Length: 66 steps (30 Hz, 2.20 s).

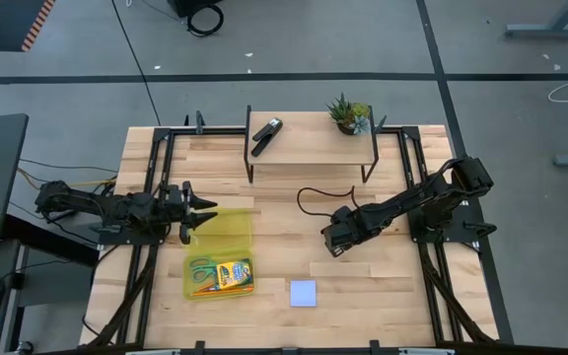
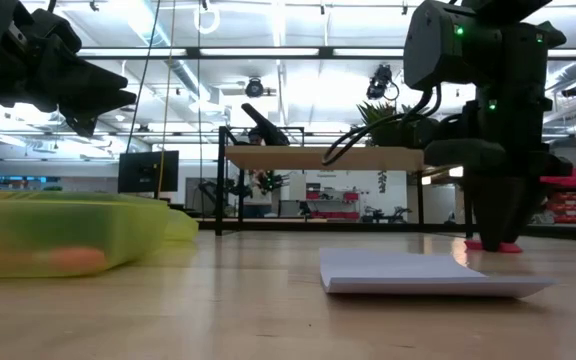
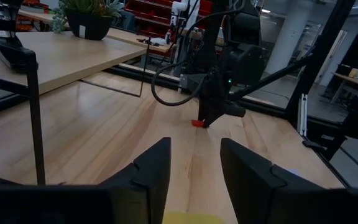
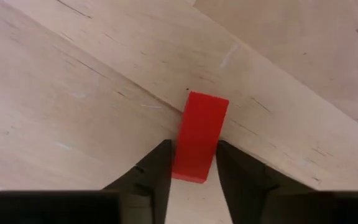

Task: Pack school essentials
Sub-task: Put the red eraser into the yellow supply box

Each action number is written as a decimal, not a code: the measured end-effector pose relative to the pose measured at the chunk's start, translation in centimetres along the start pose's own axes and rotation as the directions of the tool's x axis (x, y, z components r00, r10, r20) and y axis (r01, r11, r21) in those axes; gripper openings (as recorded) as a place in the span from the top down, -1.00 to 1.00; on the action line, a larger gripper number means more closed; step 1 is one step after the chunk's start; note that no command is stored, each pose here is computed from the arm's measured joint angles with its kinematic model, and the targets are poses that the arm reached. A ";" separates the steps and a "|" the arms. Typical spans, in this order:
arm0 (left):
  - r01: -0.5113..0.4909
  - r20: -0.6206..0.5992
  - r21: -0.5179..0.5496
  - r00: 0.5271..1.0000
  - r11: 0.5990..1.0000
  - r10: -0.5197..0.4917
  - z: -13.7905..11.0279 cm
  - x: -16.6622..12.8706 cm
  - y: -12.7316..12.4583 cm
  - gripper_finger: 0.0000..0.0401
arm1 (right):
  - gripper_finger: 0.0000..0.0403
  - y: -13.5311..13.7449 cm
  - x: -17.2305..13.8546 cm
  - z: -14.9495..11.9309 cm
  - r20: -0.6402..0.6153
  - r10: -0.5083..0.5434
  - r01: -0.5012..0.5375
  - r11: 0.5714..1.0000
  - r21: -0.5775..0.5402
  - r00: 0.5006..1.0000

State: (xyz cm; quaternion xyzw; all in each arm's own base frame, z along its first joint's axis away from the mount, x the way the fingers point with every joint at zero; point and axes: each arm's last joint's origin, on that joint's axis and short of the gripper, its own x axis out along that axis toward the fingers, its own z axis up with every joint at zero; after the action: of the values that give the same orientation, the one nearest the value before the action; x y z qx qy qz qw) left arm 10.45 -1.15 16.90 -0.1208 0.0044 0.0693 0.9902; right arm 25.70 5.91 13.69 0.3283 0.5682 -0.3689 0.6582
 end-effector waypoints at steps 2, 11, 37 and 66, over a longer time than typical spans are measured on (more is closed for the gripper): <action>0.000 0.000 0.000 1.000 1.000 0.000 0.0 0.0 0.0 0.24 | 0.46 0.0 0.0 0.0 0.000 0.000 0.000 1.000 -0.005 1.000; 0.000 0.000 0.000 1.000 1.000 0.000 0.0 0.0 0.0 0.27 | 0.70 0.1 0.0 0.0 0.003 0.011 -0.011 1.000 -0.026 1.000; 0.000 0.000 0.000 1.000 1.000 0.000 0.0 0.0 0.0 0.24 | 0.70 6.7 -6.5 2.9 0.193 0.392 -0.305 0.880 -0.365 0.900; 0.000 0.000 0.000 1.000 1.000 0.000 0.0 0.0 0.0 0.28 | 0.70 23.2 -5.2 6.5 0.005 0.795 -0.443 0.344 -0.827 0.607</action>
State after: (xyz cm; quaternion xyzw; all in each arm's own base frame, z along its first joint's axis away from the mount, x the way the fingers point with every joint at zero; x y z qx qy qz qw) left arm 10.45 -1.14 16.91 -0.1209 0.0042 0.0692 0.9902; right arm 48.48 12.88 20.00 0.1292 0.3386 0.1337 0.9224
